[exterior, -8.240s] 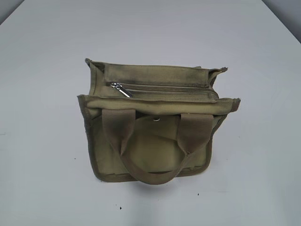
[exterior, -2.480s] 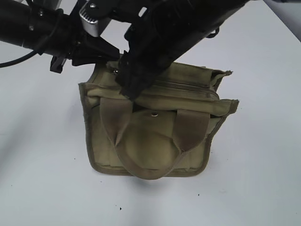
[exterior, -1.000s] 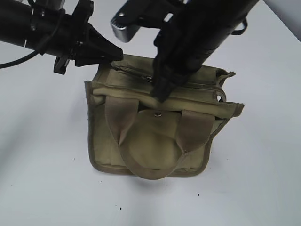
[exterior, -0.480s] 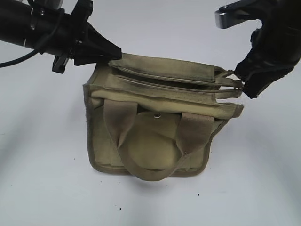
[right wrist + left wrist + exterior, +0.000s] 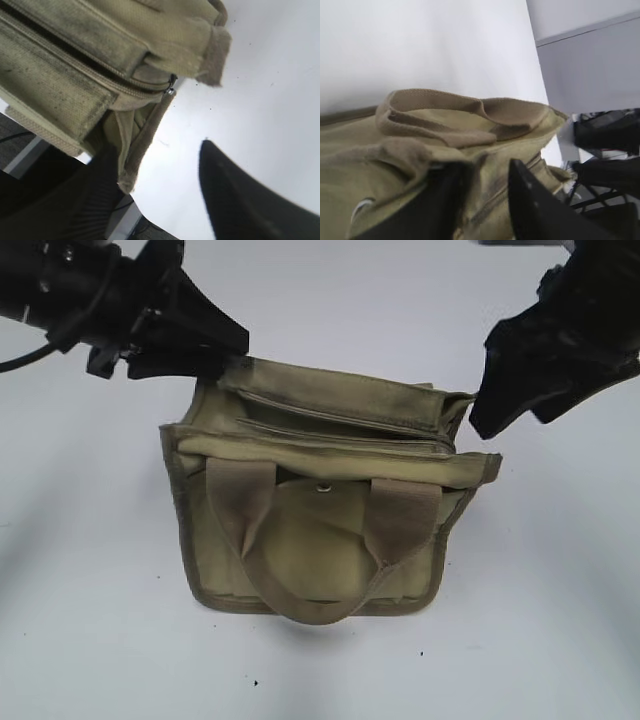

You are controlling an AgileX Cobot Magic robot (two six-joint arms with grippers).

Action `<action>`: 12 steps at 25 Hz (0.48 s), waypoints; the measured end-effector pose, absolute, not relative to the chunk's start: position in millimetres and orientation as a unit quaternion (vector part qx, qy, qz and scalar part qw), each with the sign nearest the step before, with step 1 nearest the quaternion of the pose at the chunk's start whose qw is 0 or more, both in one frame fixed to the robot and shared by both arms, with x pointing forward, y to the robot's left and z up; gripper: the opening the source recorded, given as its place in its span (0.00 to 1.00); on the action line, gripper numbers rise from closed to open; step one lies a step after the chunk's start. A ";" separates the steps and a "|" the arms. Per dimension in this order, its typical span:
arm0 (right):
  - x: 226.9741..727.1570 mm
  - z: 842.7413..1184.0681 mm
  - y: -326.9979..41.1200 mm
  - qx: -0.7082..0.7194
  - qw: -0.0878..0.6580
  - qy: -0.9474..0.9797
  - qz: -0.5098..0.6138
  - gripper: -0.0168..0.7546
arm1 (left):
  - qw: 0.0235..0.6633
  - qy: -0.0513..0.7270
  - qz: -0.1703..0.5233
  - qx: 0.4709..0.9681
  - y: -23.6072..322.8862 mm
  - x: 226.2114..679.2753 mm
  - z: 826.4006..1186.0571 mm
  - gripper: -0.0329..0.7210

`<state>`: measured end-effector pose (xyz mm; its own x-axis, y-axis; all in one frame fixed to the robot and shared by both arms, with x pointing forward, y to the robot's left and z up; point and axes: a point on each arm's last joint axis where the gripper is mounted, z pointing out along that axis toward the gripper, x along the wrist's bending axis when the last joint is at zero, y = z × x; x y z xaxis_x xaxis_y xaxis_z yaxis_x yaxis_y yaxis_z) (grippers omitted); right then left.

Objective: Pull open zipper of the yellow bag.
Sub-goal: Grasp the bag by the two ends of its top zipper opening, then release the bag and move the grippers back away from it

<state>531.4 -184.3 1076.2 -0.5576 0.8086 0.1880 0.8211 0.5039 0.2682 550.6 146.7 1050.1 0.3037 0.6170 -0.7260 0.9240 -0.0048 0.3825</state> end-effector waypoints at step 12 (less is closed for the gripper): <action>425.5 1105.1 -224.1 -0.504 -0.047 -0.842 -0.188 0.83 | 0.316 0.547 0.102 0.768 226.4 443.0 1134.8 0.67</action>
